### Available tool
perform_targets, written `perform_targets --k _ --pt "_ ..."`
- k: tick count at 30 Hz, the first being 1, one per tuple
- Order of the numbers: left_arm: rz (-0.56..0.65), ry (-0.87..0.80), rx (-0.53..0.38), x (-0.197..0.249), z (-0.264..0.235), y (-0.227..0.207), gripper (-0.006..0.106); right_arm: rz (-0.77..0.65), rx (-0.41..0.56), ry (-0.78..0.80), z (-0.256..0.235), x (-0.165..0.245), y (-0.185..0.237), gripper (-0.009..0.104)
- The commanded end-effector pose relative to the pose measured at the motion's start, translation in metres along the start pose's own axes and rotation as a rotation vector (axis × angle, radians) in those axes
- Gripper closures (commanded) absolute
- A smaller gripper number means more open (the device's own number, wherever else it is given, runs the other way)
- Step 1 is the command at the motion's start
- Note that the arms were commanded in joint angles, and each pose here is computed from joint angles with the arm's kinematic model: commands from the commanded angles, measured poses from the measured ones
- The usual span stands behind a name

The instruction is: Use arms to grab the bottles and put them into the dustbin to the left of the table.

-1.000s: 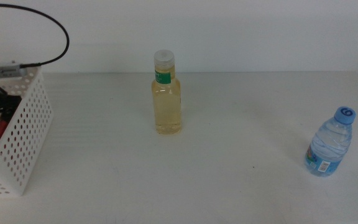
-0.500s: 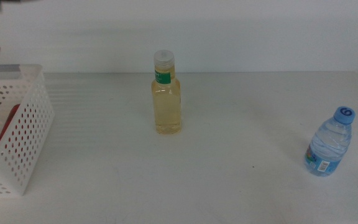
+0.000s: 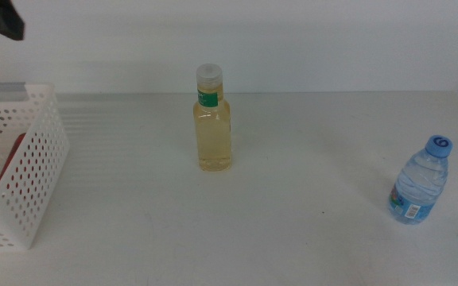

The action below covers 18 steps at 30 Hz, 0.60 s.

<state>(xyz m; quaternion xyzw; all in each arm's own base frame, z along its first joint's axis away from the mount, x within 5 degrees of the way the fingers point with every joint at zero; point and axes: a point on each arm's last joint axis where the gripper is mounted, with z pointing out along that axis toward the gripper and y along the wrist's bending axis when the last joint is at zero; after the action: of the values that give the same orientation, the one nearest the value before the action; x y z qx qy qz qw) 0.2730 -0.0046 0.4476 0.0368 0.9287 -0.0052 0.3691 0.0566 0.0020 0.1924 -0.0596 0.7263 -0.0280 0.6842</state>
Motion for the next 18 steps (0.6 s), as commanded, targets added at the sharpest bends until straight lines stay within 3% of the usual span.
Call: perform_targets --k 1,9,18 --pt "0.014 -0.163 0.033 0.002 -0.024 -0.015 0.02 -0.011 0.018 -0.108 -0.003 -0.011 -0.001 0.026" --pt "0.1 -0.357 0.143 0.053 -0.025 -0.049 0.02 -0.011 0.018 -0.108 -0.003 -0.011 -0.001 0.026" --pt "0.105 -0.533 0.197 0.118 0.006 -0.058 0.02 -0.011 0.018 -0.108 -0.003 -0.011 -0.001 0.026"
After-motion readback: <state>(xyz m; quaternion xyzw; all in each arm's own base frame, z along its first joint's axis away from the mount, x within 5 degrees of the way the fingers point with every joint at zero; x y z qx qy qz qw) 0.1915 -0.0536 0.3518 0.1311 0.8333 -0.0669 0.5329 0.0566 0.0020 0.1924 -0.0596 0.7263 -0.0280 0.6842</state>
